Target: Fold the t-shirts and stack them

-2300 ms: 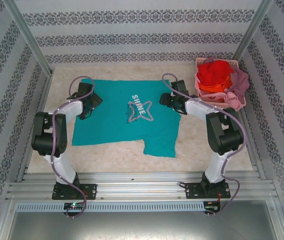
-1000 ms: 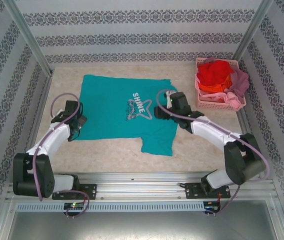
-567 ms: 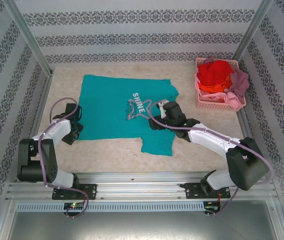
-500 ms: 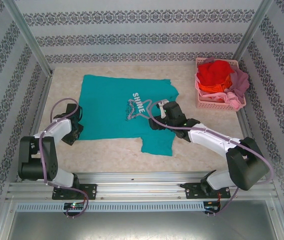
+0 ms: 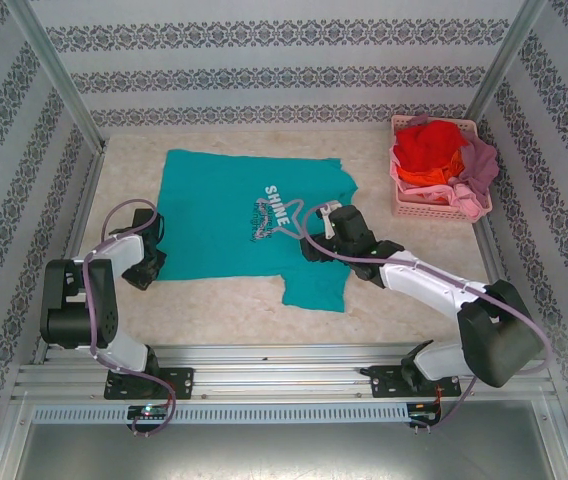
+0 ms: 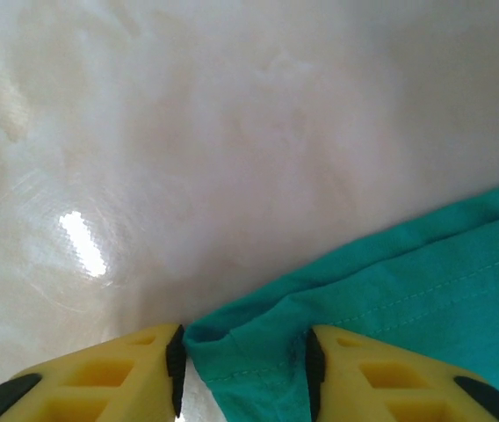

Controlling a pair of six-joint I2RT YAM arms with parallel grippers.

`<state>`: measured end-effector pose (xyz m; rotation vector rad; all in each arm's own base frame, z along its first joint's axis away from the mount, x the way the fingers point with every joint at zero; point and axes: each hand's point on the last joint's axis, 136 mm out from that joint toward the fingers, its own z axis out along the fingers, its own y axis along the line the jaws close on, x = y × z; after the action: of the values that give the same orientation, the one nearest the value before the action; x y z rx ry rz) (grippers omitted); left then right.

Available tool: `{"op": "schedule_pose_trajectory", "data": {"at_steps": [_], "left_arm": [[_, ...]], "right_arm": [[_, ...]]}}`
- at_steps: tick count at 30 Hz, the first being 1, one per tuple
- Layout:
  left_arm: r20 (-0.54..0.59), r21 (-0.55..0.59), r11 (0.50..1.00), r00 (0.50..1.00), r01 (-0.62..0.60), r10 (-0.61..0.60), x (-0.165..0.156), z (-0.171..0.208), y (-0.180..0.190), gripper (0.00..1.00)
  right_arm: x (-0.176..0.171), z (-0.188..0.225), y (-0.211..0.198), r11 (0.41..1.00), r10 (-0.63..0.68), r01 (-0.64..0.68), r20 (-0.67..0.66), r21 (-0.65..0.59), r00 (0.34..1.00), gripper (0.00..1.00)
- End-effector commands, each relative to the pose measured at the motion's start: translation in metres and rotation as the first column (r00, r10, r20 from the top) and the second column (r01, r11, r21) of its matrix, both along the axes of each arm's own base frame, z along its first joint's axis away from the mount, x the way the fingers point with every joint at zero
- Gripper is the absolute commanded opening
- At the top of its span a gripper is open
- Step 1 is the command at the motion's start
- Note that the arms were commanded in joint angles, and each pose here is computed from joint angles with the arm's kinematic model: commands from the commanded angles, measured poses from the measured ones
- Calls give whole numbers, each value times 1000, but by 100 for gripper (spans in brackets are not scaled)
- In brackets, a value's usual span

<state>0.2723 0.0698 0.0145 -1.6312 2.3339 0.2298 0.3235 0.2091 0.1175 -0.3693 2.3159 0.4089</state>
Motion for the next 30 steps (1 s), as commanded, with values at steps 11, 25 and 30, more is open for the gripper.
{"op": "schedule_pose_trajectory", "data": {"at_steps": [11, 25, 30], "left_arm": [[30, -45, 999, 999, 16, -15, 5, -2, -4, 1], [44, -50, 998, 998, 44, -42, 3, -2, -6, 0], [53, -45, 998, 997, 52, -50, 3, -1, -6, 0]], "right_arm": [[-36, 13, -15, 993, 86, -83, 26, -85, 996, 71], [-107, -36, -9, 696, 543, -549, -161, -463, 824, 59], [-113, -58, -14, 607, 544, -602, -280, -520, 791, 57]]}}
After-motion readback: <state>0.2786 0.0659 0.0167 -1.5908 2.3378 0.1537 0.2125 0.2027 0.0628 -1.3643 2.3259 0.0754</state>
